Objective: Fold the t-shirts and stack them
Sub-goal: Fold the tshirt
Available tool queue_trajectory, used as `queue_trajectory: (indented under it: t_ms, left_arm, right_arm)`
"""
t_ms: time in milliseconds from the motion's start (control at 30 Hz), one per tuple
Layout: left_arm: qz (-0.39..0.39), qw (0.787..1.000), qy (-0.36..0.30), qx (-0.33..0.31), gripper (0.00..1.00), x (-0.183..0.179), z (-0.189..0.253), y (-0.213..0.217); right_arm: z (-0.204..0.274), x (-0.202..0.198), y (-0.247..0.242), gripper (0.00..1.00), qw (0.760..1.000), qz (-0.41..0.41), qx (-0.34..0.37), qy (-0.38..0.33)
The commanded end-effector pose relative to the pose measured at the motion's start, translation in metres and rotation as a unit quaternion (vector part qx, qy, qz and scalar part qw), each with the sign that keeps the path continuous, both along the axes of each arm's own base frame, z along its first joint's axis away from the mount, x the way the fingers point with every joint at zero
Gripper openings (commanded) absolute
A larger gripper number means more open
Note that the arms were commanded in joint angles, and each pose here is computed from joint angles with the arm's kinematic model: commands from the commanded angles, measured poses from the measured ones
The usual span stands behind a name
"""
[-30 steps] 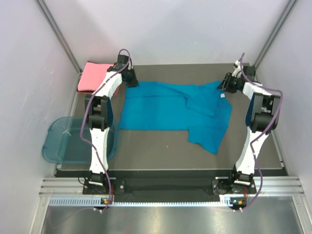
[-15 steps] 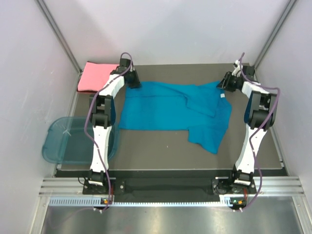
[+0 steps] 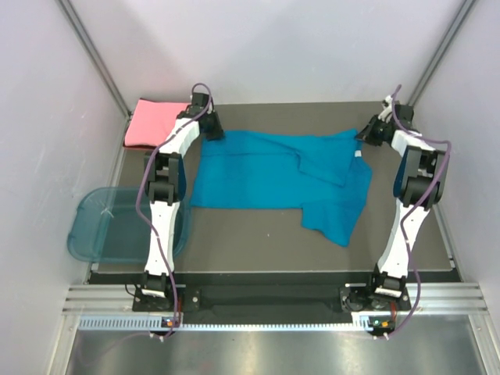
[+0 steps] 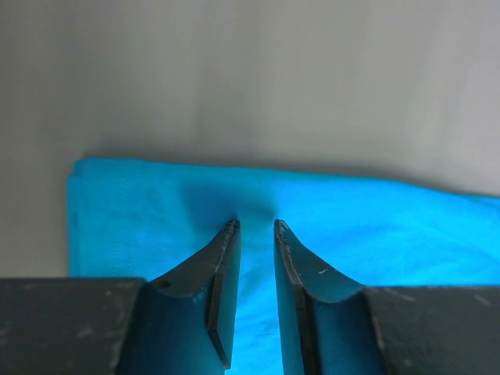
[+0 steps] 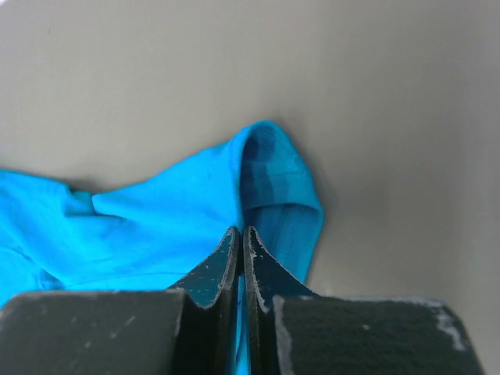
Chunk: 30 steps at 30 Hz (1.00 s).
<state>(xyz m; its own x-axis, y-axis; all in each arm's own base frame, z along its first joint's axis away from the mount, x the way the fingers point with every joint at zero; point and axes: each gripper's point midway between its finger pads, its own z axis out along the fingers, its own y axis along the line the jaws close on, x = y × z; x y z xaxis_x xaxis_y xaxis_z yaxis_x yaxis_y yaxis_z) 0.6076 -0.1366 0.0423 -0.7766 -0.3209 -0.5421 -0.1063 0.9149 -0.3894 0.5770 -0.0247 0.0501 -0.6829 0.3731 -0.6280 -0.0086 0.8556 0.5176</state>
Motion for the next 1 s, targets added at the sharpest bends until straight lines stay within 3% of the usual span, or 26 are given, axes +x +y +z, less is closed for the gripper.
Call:
queue_trajectory:
  t_ms: [0, 400, 733, 933, 967]
  left_arm:
    - [0.016, 1.000, 0.001, 0.026, 0.30, 0.006, -0.001, 0.016]
    - [0.011, 1.000, 0.012, 0.027, 0.31, 0.004, -0.016, 0.015]
    - [0.008, 1.000, 0.003, 0.029, 0.32, 0.008, -0.008, 0.016]
    - [-0.013, 1.000, -0.015, 0.001, 0.34, 0.004, 0.030, 0.004]
    - [-0.020, 1.000, -0.022, -0.004, 0.34, 0.001, 0.043, 0.001]
  right_arm:
    - [0.070, 0.009, -0.036, 0.00, 0.997, -0.058, -0.006, -0.058]
    - [0.035, -0.023, -0.037, 0.00, 0.995, -0.091, 0.031, -0.030]
    - [0.045, 0.003, -0.042, 0.03, 0.987, -0.121, 0.054, -0.086]
    - [0.045, -0.012, -0.049, 0.21, 0.988, -0.144, 0.043, -0.044]
    - [0.053, -0.018, -0.051, 0.29, 0.987, -0.153, 0.037, -0.037]
